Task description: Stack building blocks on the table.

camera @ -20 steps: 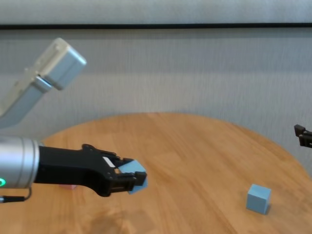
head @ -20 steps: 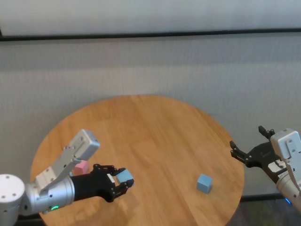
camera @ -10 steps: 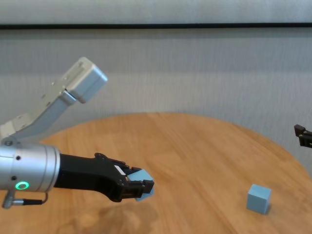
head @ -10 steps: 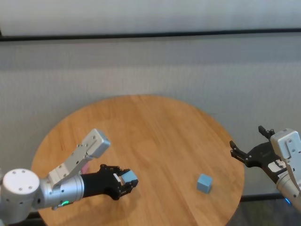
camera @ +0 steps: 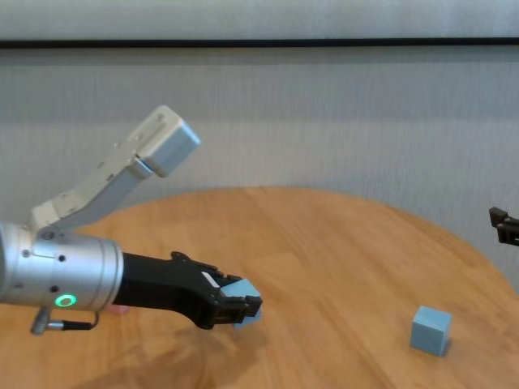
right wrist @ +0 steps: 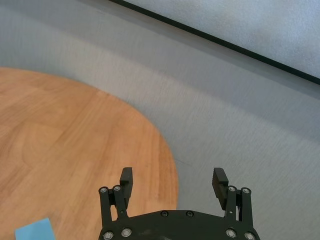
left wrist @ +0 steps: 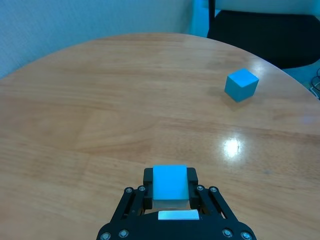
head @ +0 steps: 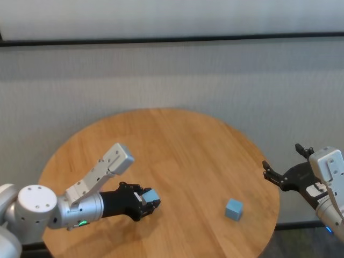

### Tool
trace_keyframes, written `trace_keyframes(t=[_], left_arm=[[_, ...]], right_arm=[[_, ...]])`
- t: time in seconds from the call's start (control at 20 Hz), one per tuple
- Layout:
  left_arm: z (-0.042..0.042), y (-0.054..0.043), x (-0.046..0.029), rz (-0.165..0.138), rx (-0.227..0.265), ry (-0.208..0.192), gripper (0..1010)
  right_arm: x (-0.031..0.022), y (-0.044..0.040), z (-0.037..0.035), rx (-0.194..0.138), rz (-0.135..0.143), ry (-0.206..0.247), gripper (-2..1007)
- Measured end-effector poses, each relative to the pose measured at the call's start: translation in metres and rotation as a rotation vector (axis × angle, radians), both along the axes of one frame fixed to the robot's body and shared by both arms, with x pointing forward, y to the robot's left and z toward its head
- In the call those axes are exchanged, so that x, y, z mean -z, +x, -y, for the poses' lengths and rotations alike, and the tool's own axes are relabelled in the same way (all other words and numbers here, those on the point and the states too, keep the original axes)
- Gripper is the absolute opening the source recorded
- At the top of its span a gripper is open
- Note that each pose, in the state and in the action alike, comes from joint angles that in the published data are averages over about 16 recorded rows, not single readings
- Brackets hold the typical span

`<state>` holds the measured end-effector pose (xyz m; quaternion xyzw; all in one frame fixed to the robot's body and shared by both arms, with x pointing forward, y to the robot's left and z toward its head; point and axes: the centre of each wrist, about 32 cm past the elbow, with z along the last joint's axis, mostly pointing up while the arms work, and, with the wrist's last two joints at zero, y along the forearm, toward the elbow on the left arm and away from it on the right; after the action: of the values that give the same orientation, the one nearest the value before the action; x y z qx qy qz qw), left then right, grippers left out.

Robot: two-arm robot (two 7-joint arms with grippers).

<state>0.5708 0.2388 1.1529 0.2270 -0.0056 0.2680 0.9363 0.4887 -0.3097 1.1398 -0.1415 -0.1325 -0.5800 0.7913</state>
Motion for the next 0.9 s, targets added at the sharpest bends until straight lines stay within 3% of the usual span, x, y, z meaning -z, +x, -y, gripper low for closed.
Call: trace_keyframes(t=[0.4, 0.9], left_arm=[[0.0083, 0.011, 0.0048, 0.005, 0.018, 0.034, 393], [0.0111, 0.0139, 0.0061, 0.009, 0.03, 0.055, 463]], right_arm=[[0.0, 0.0, 0.0, 0.0, 0.0, 0.0, 1001], [0.0, 0.0, 0.0, 0.0, 0.0, 0.0, 1001]])
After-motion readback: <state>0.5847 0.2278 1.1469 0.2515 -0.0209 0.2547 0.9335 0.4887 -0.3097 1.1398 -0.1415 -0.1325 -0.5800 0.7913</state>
